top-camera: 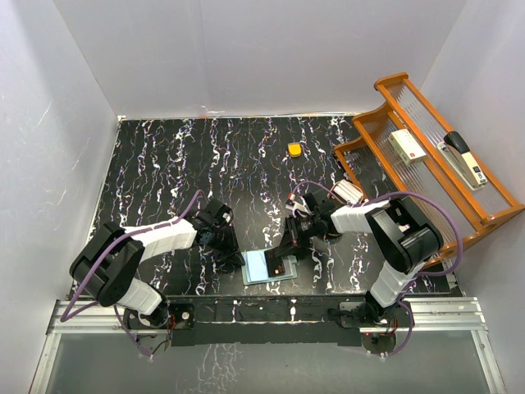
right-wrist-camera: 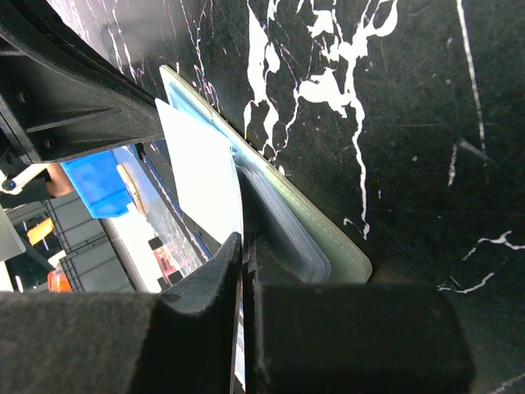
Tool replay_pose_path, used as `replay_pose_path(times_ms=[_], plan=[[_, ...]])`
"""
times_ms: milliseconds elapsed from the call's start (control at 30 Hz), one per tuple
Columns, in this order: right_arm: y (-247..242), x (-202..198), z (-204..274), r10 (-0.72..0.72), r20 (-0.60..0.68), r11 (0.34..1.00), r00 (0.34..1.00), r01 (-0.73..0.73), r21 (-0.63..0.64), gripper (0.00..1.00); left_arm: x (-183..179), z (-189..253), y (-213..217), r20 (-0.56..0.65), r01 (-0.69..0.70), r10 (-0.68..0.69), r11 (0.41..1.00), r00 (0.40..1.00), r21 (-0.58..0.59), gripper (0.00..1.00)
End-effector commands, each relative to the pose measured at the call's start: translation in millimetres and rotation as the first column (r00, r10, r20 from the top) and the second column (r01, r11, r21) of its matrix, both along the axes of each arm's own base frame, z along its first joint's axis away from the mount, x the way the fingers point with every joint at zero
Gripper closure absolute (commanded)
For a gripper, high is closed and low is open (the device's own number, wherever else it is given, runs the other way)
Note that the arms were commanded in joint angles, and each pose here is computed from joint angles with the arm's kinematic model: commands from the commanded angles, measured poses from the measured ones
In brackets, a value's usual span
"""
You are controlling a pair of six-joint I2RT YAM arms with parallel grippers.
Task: Put the credit cards into the card holder
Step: Insert the credit card into the card holder.
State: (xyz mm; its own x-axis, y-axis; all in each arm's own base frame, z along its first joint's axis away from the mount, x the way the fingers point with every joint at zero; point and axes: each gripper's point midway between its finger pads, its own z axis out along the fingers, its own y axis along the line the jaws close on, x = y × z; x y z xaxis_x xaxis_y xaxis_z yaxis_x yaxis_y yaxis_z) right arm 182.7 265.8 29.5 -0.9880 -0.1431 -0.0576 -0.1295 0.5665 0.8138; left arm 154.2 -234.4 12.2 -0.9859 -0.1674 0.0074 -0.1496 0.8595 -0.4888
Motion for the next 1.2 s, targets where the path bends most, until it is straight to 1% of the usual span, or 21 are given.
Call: replay_pose_path(times_ms=[0,200,367,867,933,1167], plan=[[-6.7,4.9,-5.6,-0.025,0.052,0.999,0.998,0.028,-0.045,1.00,-3.4,-28.8,22.9,0.008,-0.030,0.030,0.992,1.000,0.126,0.98],[-7.6,-1.1,-0.2,-0.022,0.036,0.999,0.999,0.023,-0.033,1.00,-2.3,-28.7,22.9,0.018,-0.026,0.024,0.992,1.000,0.123,0.99],[-8.3,-4.8,-6.2,-0.015,0.013,0.999,1.000,0.016,-0.035,1.00,1.0,-30.1,20.3,0.024,-0.019,0.016,0.993,1.000,0.120,0.99],[0.5,0.6,-5.9,0.005,0.001,1.000,1.000,-0.005,0.010,1.00,0.8,-32.9,19.4,0.019,-0.027,0.025,0.993,1.000,0.116,0.99],[0.6,-1.0,-11.0,0.010,-0.021,1.000,1.000,-0.009,0.008,1.00,1.0,-32.8,18.9,0.019,-0.027,0.025,0.993,1.000,0.114,0.99],[5.7,0.8,-2.0,0.018,-0.017,0.999,1.000,-0.017,0.049,1.00,0.1,-33.6,19.5,0.017,-0.026,0.024,0.993,1.000,0.115,0.99]])
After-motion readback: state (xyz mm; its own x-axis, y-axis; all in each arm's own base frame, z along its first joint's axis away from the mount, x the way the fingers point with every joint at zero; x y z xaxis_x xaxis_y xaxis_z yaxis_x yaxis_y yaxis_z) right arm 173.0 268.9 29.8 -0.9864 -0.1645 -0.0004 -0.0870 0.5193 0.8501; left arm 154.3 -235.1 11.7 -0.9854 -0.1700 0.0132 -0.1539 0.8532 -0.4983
